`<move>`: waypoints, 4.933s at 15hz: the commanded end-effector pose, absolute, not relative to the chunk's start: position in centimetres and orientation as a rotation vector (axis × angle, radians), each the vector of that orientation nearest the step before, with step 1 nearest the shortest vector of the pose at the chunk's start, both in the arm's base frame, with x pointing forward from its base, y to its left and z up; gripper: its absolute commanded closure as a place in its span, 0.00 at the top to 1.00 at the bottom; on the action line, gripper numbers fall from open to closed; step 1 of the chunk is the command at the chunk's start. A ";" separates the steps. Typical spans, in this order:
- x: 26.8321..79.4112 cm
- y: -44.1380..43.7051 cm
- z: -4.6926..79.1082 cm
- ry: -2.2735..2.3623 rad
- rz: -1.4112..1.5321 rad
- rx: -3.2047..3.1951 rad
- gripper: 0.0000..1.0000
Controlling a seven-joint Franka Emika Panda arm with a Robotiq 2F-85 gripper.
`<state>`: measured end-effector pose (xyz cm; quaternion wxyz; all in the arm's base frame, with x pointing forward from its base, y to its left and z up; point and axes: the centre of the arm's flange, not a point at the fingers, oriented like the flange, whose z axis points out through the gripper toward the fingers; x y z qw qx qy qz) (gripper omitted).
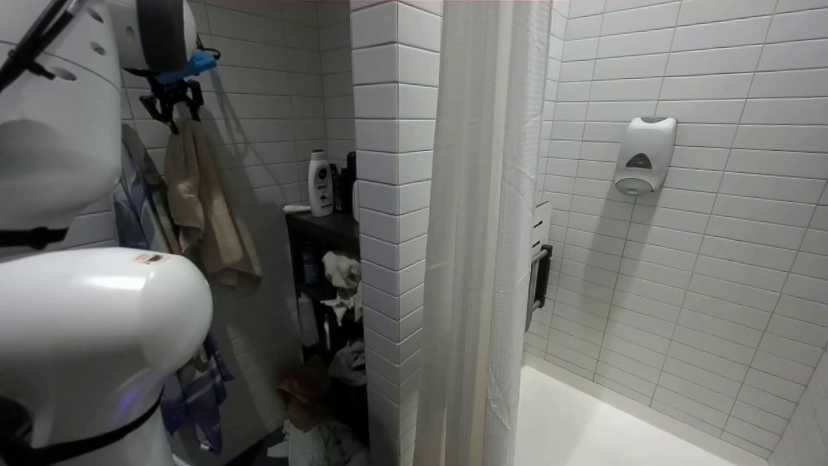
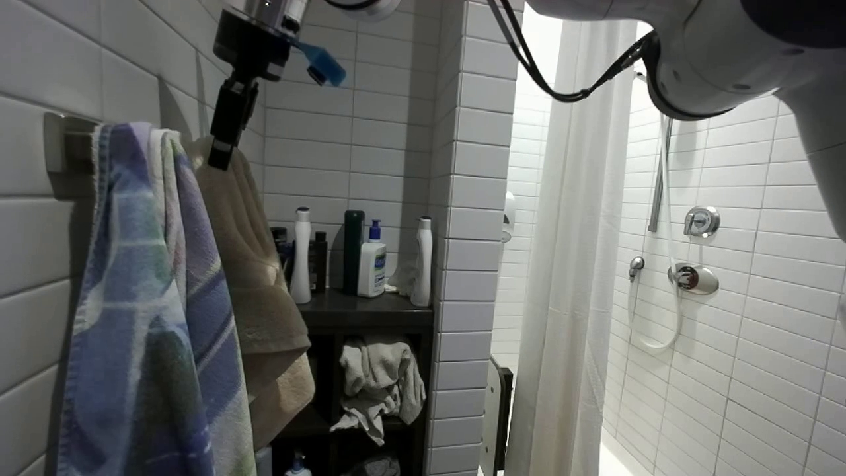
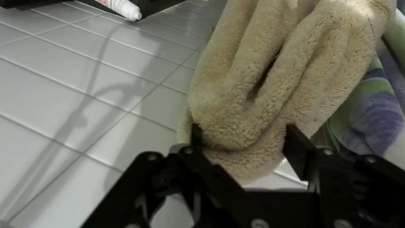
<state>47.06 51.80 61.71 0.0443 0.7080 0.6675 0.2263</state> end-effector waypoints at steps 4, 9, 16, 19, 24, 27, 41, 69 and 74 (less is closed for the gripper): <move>47.5 51.7 62.6 2.038 0.742 2.142 0.20; 47.1 51.5 63.7 2.031 0.762 2.181 0.09; 45.1 51.1 67.9 2.011 0.865 2.174 0.04; 43.9 51.0 70.3 1.998 0.932 2.149 0.04; 42.3 50.2 72.7 1.956 0.986 2.107 0.05; 41.8 48.9 73.7 1.903 1.006 2.134 0.05; 39.6 44.1 74.7 1.712 0.995 2.249 0.05; 41.0 36.8 68.7 1.394 0.931 2.649 0.05; 39.6 34.6 68.3 1.337 0.935 2.717 0.05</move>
